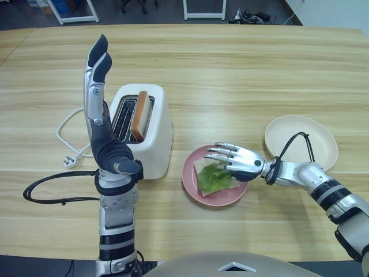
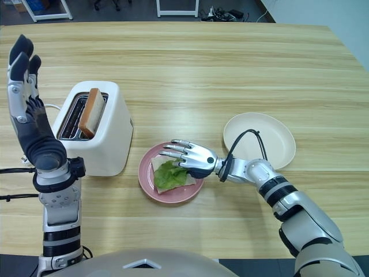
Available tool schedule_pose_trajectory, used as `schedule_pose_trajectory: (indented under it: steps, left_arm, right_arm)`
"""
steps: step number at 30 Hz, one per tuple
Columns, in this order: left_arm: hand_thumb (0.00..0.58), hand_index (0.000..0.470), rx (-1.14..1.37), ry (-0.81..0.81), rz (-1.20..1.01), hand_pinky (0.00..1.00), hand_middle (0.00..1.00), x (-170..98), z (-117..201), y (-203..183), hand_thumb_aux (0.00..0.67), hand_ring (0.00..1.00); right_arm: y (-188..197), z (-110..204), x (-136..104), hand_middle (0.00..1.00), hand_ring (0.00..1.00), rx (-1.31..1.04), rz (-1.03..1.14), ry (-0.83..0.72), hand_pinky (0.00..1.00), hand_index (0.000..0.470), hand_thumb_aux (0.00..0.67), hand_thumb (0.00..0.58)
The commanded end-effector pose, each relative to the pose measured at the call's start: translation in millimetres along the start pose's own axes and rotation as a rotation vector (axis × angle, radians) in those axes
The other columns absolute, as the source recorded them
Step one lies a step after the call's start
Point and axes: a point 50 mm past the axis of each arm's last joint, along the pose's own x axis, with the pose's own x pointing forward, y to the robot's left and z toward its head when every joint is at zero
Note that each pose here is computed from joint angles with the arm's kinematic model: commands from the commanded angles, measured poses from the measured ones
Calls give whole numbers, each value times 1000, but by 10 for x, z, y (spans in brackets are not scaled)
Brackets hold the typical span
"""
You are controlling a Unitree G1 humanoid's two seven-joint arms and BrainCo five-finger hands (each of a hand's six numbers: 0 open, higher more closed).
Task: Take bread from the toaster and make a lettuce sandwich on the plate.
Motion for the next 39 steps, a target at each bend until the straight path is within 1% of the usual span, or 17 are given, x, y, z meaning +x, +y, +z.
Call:
schedule_pose_trajectory:
  steps: [1,11,16,20,22,23,25,27,29,31,34,37,39]
  left_arm:
    - [0,0,6,-3,-15,0,0,-4,27,-10,0,0]
    - [0,0,2,3,-30,0,0,-10,55,-21,0,0]
    - [0,0,6,6,-29,0,0,-3,58,-13,0,0]
    - [0,0,23,5,11,0,0,39,69,65,0,0]
    - [0,0,50,45,75,0,0,97,42,178,0,0]
    - [0,0,113,71,96,0,0,117,12,248,0,0]
    - [0,0,239,129,125,0,0,119,-80,352,0,0]
    - [0,0,255,241,42,0,0,29,-250,400,0,0]
    - [0,0,316,385,-56,0,0,-99,-435,415,0,0]
    - [0,0,360,484,-132,0,0,-191,-569,402,0,0]
    - [0,0,404,542,-296,0,0,-294,-678,323,0,0]
    - [0,0,569,599,-539,0,0,-473,-805,287,0,0]
    - [0,0,694,613,-620,0,0,-527,-895,356,0,0]
  right_arm:
    - [18,11,-14,0,0,-31,40,-26,0,0,0,0]
    - [-37,32,-118,0,0,-27,50,-36,0,0,0,0]
    - [-153,-21,-241,0,0,-20,47,-32,0,0,0,0]
    - [-302,-106,-379,0,0,-21,7,14,0,0,0,0]
    - [-454,-177,-482,0,0,19,-94,82,0,0,0,0]
    - [-559,-219,-545,0,0,74,-194,138,0,0,0,0]
    - [-817,-298,-682,0,0,195,-480,269,0,0,0,0]
    - [-1096,-330,-829,0,0,305,-797,347,0,0,0,0]
    - [-1339,-310,-939,0,0,346,-1056,358,0,0,0,0]
    - [-1532,-237,-1024,0,0,333,-1229,327,0,0,0,0]
    - [-1720,-103,-1052,0,0,311,-1327,253,0,0,0,0]
    - [-1743,-31,-980,0,0,309,-1301,215,0,0,0,0]
    - [-1698,-1,-935,0,0,298,-1266,217,0,0,0,0]
